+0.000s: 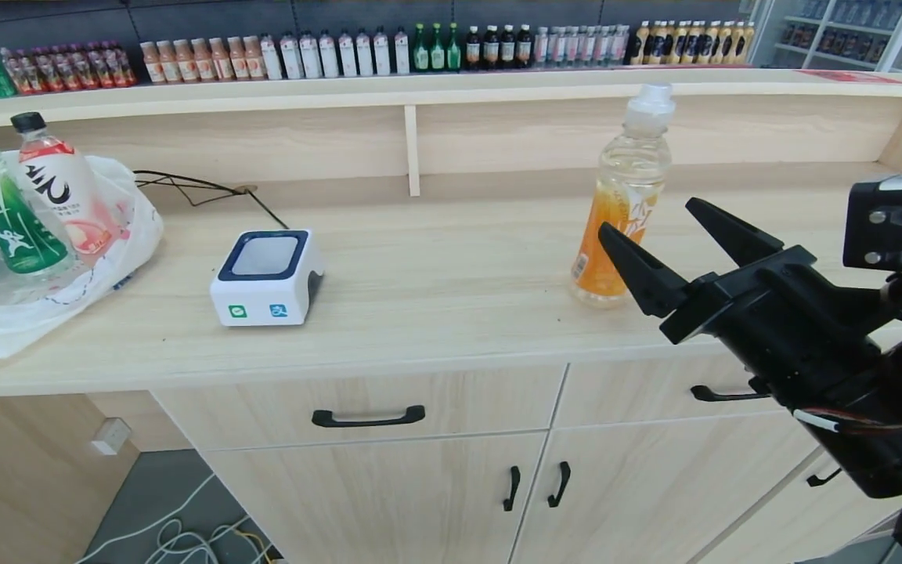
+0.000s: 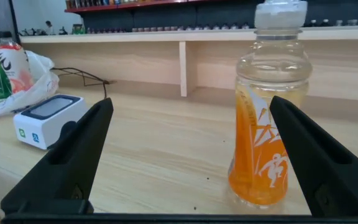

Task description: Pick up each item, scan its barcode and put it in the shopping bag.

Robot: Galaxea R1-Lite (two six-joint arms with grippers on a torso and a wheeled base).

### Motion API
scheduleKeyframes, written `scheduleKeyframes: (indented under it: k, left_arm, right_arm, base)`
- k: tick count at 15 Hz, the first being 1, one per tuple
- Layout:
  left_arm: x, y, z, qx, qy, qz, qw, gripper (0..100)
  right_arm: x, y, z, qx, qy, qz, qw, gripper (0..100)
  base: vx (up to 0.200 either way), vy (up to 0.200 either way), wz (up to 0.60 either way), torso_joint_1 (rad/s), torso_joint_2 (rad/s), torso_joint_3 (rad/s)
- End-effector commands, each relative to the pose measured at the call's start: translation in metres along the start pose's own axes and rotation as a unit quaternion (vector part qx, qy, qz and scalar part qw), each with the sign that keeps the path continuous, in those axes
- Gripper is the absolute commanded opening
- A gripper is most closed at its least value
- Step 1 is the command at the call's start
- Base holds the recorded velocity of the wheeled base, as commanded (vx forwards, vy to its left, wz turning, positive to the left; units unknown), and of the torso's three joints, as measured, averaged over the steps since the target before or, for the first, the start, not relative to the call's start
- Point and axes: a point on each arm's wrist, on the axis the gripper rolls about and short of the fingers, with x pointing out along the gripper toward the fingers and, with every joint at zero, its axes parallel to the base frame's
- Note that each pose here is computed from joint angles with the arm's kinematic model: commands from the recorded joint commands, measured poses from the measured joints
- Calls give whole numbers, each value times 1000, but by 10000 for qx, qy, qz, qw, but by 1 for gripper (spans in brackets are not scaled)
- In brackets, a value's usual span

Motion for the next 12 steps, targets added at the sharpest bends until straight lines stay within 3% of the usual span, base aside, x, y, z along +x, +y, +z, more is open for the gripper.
scheduleKeyframes:
  k: [1, 3, 7, 9, 10, 12]
  left_arm:
    - [0, 0, 0, -2, -2, -6, 10000, 100]
    - [0, 0, 0, 14, -2, -6, 10000, 100]
    - [0, 0, 0, 14, -2, -6, 10000, 100]
    - [0, 0, 0, 14, -2, -14, 10000, 100]
    - [0, 0, 0, 14, -2, -14, 10000, 100]
    - [0, 0, 0, 14, -2, -6, 10000, 100]
  right_arm:
    - [1, 1, -3, -9, 54, 8, 10000, 100]
    - [6, 1, 1, 3, -75, -4, 10000, 100]
    - [4, -6, -6, -110, 83, -124, 9998, 100]
    - [2, -13, -9, -262, 145, -245, 9993, 100]
    - [2, -15, -3, -641, 49, -279, 9975, 100]
    - [-17, -14, -14, -697, 435, -208, 9964, 100]
  base:
    - [0, 0, 0, 0, 0, 0]
    - [0, 0, 0, 0, 0, 0]
    - [0, 0, 0, 0, 0, 0]
    - [0, 0, 0, 0, 0, 0]
    - [0, 0, 0, 0, 0, 0]
    - [0, 0, 0, 0, 0, 0]
